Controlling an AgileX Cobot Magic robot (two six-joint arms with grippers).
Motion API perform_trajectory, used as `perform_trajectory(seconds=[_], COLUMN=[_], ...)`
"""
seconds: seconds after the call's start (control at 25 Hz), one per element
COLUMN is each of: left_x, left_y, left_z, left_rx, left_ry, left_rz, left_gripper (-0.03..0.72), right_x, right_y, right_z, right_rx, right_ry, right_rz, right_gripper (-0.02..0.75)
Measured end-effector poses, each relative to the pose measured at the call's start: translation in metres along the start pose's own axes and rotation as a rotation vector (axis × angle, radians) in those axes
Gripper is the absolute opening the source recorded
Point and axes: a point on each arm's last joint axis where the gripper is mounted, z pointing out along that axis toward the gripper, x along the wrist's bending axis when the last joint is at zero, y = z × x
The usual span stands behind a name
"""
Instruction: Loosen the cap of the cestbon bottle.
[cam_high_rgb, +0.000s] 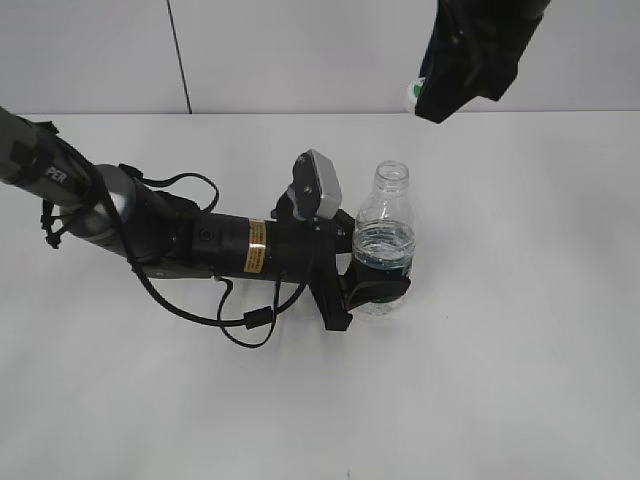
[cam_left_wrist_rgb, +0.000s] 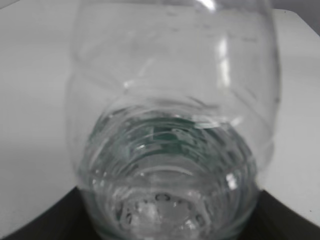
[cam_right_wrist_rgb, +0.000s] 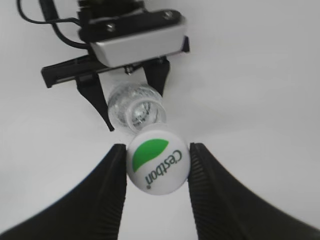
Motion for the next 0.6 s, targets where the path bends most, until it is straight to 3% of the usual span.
perform_trajectory(seconds=[0.28, 0.6], left_x=[0.000, 0.000], left_y=[0.000, 0.000], left_z=[0.000, 0.000], left_rx=[0.001, 0.002], left_ry=[0.000, 0.001], left_rz=[0.000, 0.000], left_gripper=[0.410, 0.410], right_x=[-0.008, -0.027], right_y=[-0.017, -0.068], right_z=[-0.011, -0.008], right_rx=[0.090, 0.109], right_ry=[-0.113, -0.108], right_rz=[0.401, 0.809], right_gripper=[0.293, 0.293])
